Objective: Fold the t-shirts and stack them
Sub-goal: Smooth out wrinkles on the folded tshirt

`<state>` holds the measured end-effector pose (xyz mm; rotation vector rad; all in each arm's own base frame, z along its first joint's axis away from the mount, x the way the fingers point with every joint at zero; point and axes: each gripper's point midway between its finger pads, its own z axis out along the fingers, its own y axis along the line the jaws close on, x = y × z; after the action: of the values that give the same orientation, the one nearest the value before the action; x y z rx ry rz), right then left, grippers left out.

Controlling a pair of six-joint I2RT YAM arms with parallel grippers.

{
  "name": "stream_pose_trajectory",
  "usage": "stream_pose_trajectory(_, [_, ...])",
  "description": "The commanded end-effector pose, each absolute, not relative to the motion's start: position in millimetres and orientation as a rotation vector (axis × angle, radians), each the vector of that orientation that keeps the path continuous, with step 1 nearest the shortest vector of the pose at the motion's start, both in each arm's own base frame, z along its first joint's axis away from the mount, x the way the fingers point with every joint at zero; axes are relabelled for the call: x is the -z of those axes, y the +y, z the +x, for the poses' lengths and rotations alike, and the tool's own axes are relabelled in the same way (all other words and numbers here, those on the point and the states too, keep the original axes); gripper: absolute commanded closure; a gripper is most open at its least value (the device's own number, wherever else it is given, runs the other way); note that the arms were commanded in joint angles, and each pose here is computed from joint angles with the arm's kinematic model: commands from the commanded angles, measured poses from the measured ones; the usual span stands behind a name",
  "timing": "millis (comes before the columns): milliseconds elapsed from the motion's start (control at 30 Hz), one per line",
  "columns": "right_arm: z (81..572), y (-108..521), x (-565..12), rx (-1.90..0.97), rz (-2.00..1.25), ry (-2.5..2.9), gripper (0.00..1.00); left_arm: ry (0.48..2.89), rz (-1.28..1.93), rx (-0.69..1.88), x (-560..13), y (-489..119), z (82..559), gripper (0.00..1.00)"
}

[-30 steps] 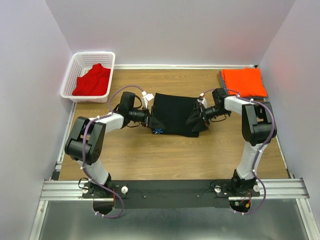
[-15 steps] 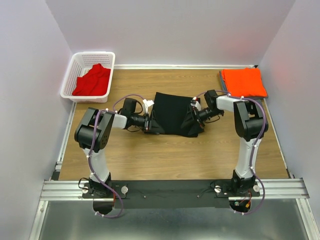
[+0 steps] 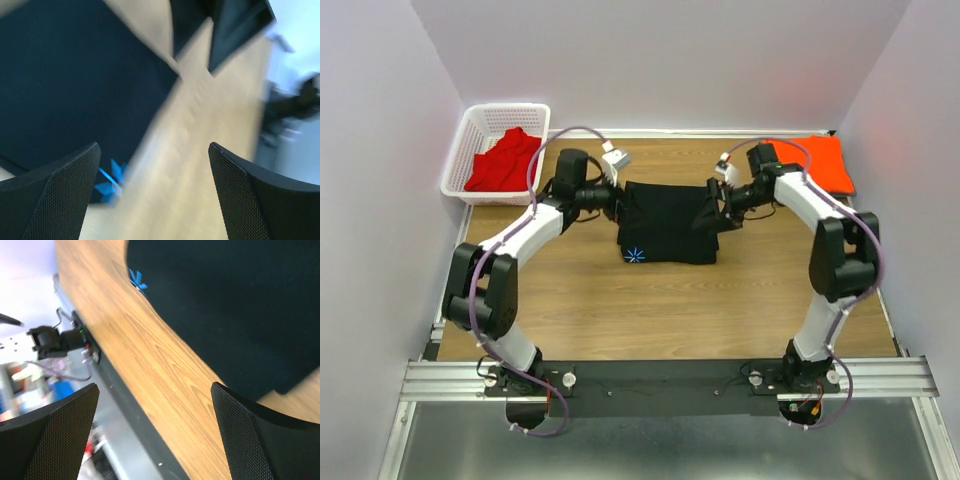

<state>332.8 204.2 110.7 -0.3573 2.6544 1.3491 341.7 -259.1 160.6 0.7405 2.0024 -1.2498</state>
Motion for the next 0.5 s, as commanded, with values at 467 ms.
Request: stream_pose_trajectory(467, [366,71,-130,-0.894,0.166,2.563,0.00,1.312,1.616,0.295,-150,-411,310,0.43])
